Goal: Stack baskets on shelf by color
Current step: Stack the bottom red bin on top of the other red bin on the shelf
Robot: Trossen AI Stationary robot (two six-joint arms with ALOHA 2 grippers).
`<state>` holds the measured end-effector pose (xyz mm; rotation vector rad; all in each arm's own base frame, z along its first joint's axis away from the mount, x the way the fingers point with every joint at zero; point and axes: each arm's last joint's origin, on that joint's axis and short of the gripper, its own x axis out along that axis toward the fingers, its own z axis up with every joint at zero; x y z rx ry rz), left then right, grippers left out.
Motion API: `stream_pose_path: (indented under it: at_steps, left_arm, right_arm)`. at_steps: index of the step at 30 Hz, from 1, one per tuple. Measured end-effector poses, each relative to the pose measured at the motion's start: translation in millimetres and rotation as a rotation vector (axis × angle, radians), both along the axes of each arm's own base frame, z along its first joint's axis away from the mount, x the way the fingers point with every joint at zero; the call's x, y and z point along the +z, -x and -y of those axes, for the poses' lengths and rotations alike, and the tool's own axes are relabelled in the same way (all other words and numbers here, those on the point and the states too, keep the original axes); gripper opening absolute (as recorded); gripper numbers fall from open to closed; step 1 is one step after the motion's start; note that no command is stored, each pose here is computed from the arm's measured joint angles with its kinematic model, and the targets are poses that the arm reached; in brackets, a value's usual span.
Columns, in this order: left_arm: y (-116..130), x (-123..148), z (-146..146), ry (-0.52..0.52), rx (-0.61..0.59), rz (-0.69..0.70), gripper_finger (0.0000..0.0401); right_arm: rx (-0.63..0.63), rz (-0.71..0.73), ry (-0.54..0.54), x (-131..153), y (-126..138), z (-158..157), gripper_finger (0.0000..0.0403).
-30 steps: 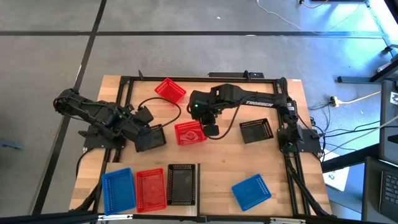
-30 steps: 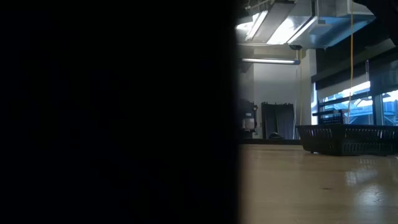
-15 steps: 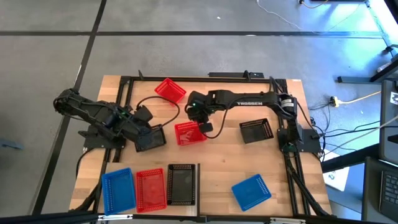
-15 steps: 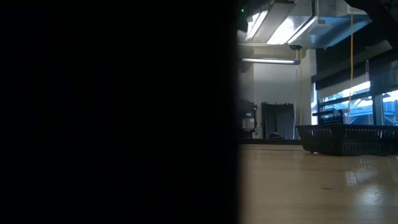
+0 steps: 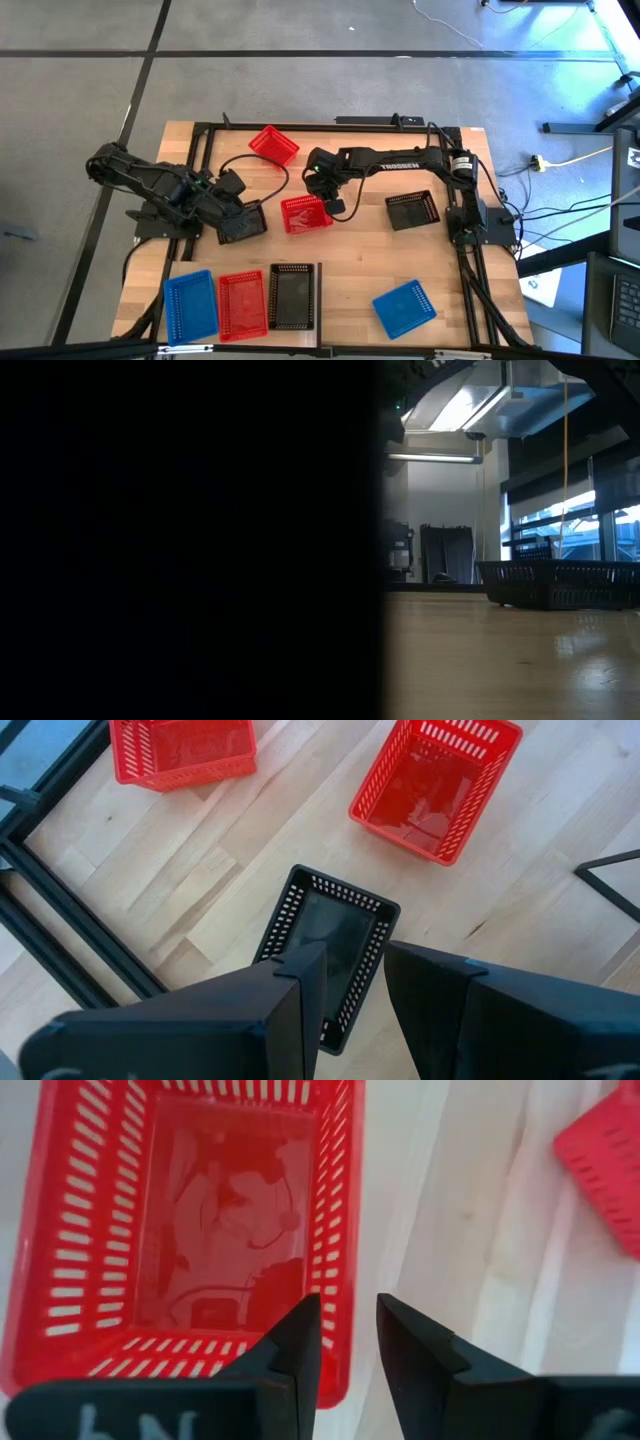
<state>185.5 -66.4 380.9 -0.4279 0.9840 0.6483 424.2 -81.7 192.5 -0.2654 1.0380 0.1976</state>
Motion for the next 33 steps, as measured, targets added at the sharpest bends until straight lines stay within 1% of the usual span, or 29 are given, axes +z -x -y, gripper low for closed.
stream_pose_path:
  at_steps: [17,20,23,26,27,31,33]
  left_arm:
    - [0,0,0,0.000,0.000,0.000,0.0095]
    - [0,0,0,-0.002,-0.006,-0.002,0.0095]
    - [0,0,0,-0.004,-0.009,-0.002,0.0095]
    - [0,0,0,-0.004,-0.010,-0.002,0.0095]
    - [0,0,0,-0.003,-0.010,-0.001,0.0095]
    - [-1,0,0,0.000,-0.010,0.006,0.0095]
    - [-1,0,0,-0.002,-0.010,0.006,0.0095]
  right_arm:
    - [-0.002,0.045,0.011,-32,7,-1,0.0099]
    - [-0.027,0.038,0.025,-38,10,-1,0.0098]
    - [-0.040,0.026,0.044,-40,11,0,0.0076]
    - [-0.063,0.029,0.024,-39,10,-1,0.0023]
    - [-0.069,0.034,0.016,-37,9,-2,0.0013]
    - [-0.077,0.030,0.028,-23,3,-7,0.0006]
    - [-0.093,0.017,0.098,-12,-2,-10,0.0003]
